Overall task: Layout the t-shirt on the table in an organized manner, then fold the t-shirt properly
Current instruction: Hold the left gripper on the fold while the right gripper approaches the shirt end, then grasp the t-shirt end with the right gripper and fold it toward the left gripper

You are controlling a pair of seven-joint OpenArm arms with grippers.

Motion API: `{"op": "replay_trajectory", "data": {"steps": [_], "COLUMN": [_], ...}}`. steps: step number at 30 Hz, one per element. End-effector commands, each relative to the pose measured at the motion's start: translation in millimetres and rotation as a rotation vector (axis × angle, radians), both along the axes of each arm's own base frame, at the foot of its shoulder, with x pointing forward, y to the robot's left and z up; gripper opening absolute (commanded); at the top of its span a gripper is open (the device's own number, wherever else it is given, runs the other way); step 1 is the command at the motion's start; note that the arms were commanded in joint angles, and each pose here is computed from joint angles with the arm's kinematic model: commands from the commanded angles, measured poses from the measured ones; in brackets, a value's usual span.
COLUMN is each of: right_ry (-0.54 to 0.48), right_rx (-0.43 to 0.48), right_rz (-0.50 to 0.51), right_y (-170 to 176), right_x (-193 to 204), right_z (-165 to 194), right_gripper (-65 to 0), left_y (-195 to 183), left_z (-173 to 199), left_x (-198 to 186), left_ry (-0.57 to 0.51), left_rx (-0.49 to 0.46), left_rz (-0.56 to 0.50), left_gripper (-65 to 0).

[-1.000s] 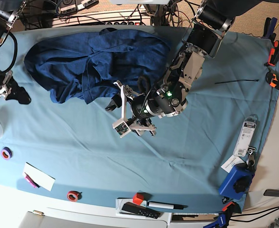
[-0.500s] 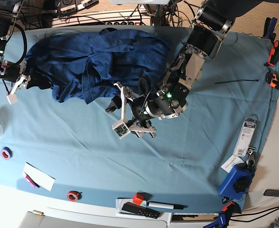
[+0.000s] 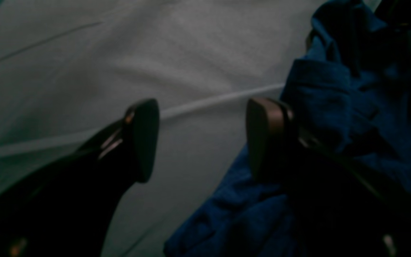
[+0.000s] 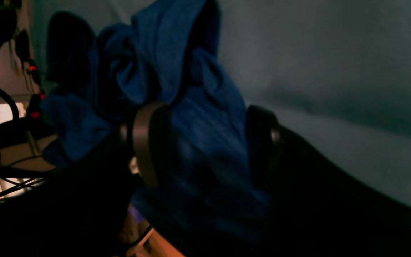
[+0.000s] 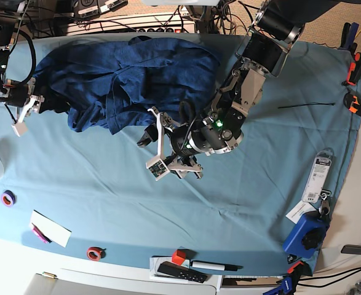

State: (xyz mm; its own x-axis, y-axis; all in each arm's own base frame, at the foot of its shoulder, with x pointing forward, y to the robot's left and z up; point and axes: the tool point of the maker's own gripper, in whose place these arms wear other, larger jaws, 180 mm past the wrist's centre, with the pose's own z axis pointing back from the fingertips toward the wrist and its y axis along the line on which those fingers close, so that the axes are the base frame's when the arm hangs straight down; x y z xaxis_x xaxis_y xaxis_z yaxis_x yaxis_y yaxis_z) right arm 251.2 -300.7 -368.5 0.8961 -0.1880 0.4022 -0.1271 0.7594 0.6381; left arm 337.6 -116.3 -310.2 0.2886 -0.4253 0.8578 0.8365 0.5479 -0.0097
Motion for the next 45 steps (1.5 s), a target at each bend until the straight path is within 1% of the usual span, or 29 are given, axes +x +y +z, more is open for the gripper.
{"op": "replay_trajectory", "data": {"steps": [1,6,11,14,18,19,20,22,23,25,26,29,34,37,40,41,42,43,44,45], "right_ry": [-0.043,-0.039,-0.063,-0.072,-0.030,-0.016,-0.004,0.005,0.005,0.005,0.002,-0.003,-0.006,-0.023,-0.052,-0.065,-0.082,-0.099,-0.120,-0.140], "right_rx": [-0.016,-0.018,-0.025,-0.018,0.006,0.007,0.007,0.008,0.008,0.004,0.005,0.005,0.004,-0.001,-0.004,-0.006,-0.006,-0.006,-0.003,-0.001], "right_rz": [0.000,0.003,0.026,0.046,0.089,0.106,0.120,0.131,0.131,0.130,0.127,0.121,0.124,0.140,0.169,0.185,0.206,0.229,0.255,0.282], "right_y": [-7.7,-7.0,-1.5,7.2,26.2,30.6,33.8,36.8,36.6,35.2,34.5,33.2,33.9,37.4,46.3,51.1,57.8,65.7,75.5,85.5], "right_x": [9.1,6.8,10.3,11.0,2.6,0.0,-2.3,-4.1,-4.1,-3.9,-3.3,-2.3,-2.1,0.2,2.6,2.6,2.6,1.0,-0.6,-3.2], "right_z": [15.2,14.0,19.7,19.9,5.2,1.6,-1.2,-3.5,-3.5,-2.8,-2.2,-0.9,-0.4,3.8,10.1,12.8,16.2,19.4,23.3,27.2], "right_gripper": [-31.1,-31.1,-31.1,-31.1,-31.4,-33.7,-38.7,-51.8,-57.3,-63.9,-65.0,-65.0,-65.0,-65.0,-65.0,-65.0,-65.0,-65.0,-65.0,-65.0], "left_y": [-3.6,1.5,2.7,3.9,16.2,21.1,26.8,41.1,49.4,67.6,76.2,102.3,154.1,183.7,200.5,202.6,204.0,203.5,203.2,202.8], "left_z": [19.0,16.1,15.9,15.0,6.1,3.2,0.0,-7.0,-10.0,-14.8,-16.3,-20.4,-34.4,-41.9,-50.5,-53.9,-58.0,-62.0,-65.6,-68.8], "left_x": [7.6,8.5,9.1,9.2,10.6,11.2,11.8,14.8,16.8,20.1,20.9,19.8,9.8,5.6,-2.5,-6.2,-10.6,-15.4,-19.7,-23.2], "left_ry": [-0.048,-0.048,-0.050,-0.049,-0.042,-0.041,-0.039,-0.031,-0.029,-0.027,-0.027,-0.021,0.052,0.099,0.130,0.139,0.151,0.162,0.173,0.180], "left_rx": [-0.037,-0.026,-0.024,-0.020,0.024,0.036,0.050,0.084,0.101,0.144,0.168,0.241,0.380,0.412,0.436,0.443,0.447,0.449,0.448,0.446], "left_rz": [-0.003,0.000,0.001,0.002,0.011,0.014,0.017,0.041,0.058,0.089,0.099,0.109,0.129,0.167,0.178,0.174,0.172,0.166,0.163,0.163], "left_gripper": [-26.8,-26.8,-26.8,-26.8,-26.9,-27.7,-29.6,-34.7,-37.0,-39.2,-39.3,-39.3,-39.3,-39.3,-39.4,-40.6,-45.1,-52.7,-62.4,-65.0]}}
